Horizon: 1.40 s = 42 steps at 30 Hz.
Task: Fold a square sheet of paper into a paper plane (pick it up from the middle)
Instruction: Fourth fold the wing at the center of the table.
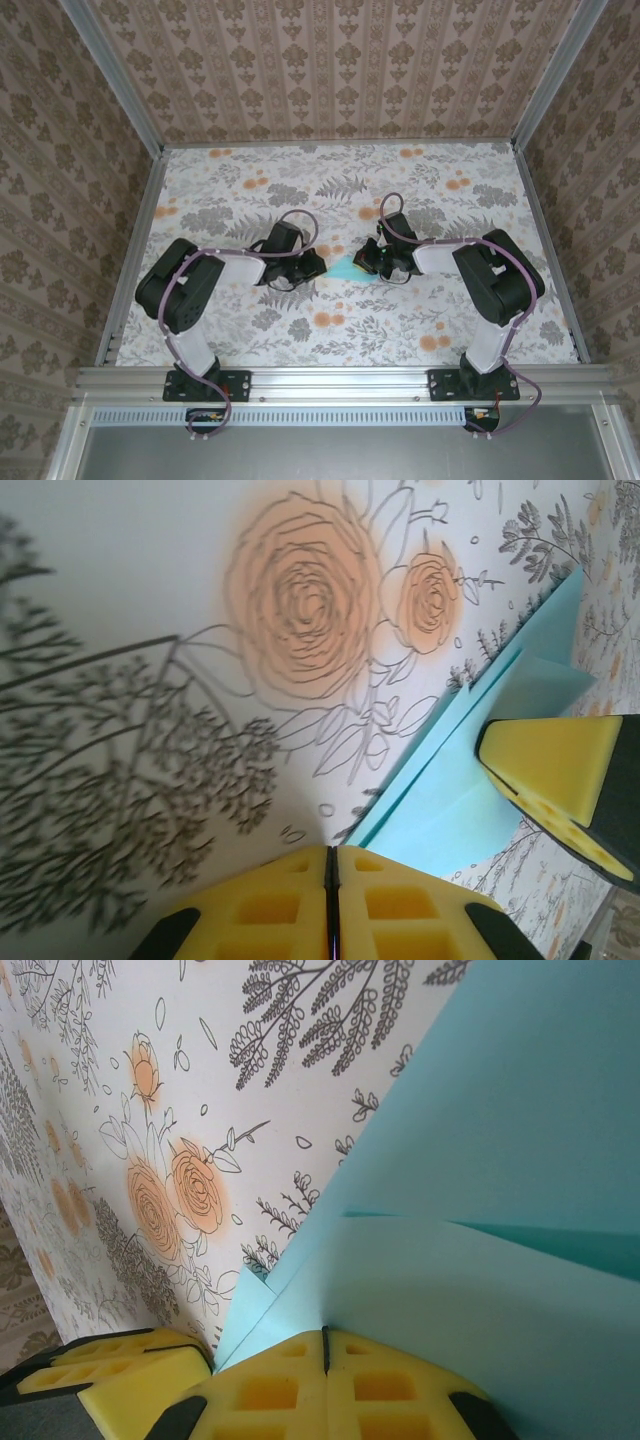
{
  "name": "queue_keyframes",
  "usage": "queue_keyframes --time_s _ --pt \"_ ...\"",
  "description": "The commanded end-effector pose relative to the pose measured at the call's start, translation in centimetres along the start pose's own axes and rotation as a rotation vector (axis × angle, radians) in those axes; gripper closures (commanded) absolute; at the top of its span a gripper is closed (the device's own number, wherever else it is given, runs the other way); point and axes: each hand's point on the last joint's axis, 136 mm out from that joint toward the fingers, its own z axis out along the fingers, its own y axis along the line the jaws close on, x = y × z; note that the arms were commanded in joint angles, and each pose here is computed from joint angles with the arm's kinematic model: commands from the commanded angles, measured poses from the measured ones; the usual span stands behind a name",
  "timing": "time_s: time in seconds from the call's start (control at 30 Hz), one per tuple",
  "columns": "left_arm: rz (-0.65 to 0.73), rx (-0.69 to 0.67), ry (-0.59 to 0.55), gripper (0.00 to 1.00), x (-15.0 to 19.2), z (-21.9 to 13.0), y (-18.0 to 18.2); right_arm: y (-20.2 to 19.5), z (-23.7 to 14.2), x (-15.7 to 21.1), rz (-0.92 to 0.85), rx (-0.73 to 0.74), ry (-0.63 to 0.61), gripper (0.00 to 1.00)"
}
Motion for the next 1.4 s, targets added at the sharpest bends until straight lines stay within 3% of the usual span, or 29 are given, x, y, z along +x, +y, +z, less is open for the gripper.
queue_keyframes --time_s 0.0,0.27,0.5,0.67,0.93,1.23,1.37 --pt "-0.095 -0.198 0.031 0.9 1.8 -0.8 5.9 -8.6 0.5 1.6 0.104 0.292 0.025 0.95" --pt "0.081 0.033 -0.019 0.93 -1.2 -2.2 -2.5 -4.3 0.2 0.7 0.021 0.149 0.027 0.95" --pt "0.136 0.106 0.055 0.95 0.2 -0.5 -5.0 -0.1 -0.8 -0.2 -0.079 0.025 0.021 0.95" --pt "0.125 0.055 0.134 0.97 1.5 1.5 -3.8 1.4 -1.5 -0.4 -0.123 -0.019 0.015 0.95" --pt "0.087 -0.065 0.144 1.0 1.7 2.0 -0.7 2.2 -1.8 0.0 -0.157 -0.045 0.024 0.95" --pt "0.059 -0.115 0.156 1.0 2.0 1.9 0.5 3.9 0.5 2.2 -0.183 -0.059 0.068 0.95" --pt "0.041 -0.137 0.161 1.0 2.0 1.9 1.1 2.8 1.5 2.2 -0.154 -0.022 0.07 0.95"
